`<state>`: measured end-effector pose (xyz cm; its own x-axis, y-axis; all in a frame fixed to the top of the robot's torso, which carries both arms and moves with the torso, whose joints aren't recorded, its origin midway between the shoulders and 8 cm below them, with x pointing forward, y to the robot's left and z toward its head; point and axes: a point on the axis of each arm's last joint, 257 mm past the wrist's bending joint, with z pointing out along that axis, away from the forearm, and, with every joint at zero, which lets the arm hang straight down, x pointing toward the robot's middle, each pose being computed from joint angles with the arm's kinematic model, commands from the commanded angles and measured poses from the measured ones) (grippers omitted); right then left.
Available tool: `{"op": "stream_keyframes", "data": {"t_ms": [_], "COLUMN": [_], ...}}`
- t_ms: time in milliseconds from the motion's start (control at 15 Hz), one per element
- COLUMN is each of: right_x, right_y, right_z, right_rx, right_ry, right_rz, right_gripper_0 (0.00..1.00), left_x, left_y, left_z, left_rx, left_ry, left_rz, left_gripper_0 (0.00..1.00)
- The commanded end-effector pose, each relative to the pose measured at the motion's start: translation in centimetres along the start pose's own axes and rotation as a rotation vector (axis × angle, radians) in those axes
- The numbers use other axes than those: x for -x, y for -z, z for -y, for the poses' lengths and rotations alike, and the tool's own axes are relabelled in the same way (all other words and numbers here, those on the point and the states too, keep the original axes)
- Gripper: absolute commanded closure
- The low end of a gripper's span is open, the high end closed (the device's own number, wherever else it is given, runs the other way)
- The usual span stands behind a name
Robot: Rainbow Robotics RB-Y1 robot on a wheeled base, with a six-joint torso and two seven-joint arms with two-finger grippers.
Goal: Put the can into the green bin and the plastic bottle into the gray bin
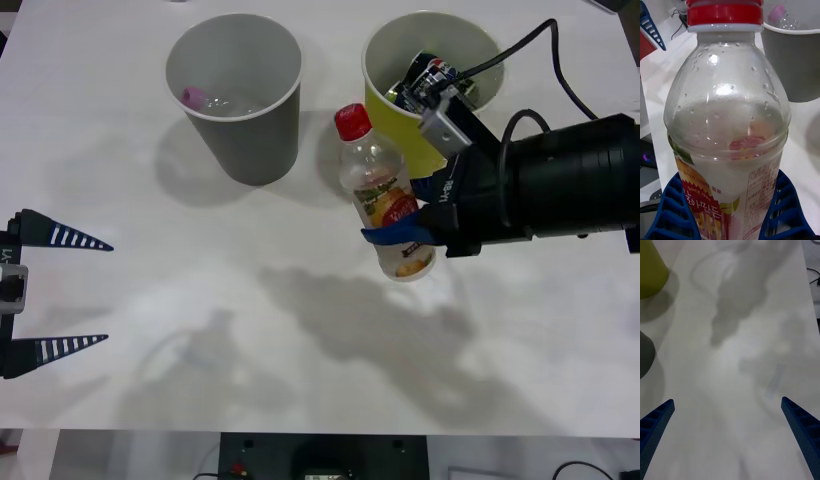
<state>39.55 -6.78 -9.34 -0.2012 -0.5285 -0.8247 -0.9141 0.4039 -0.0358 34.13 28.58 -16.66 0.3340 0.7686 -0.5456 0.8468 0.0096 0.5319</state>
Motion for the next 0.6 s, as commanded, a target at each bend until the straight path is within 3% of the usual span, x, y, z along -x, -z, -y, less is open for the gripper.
{"op": "stream_keyframes", "data": {"t_ms": [67,400,467,600], "right_x": [2.1,7.2,8.1,10.2], "right_y": [0.0,-0.6,-0.8,-1.4], "right_z": [0.7,2.4,2.8,3.8], "right_rx": [0.011,0.050,0.042,0.015], "right_ry": [-0.002,0.016,0.030,0.001], "right_rz": [-0.011,-0.046,-0.055,-0.079], "right_gripper_0": [1.00,1.00,1.00,1.00], "left_x": [0.0,0.0,0.0,0.0], "left_y": [0.0,0.0,0.0,0.0], "left_z": [0.0,0.0,0.0,0.0], "left_rx": [0.000,0.000,0.000,0.000], "left_ry": [0.000,0.000,0.000,0.000], "left_rz": [0.000,0.000,0.000,0.000], "left_gripper_0": [0.02,0.02,0.02,0.02]}}
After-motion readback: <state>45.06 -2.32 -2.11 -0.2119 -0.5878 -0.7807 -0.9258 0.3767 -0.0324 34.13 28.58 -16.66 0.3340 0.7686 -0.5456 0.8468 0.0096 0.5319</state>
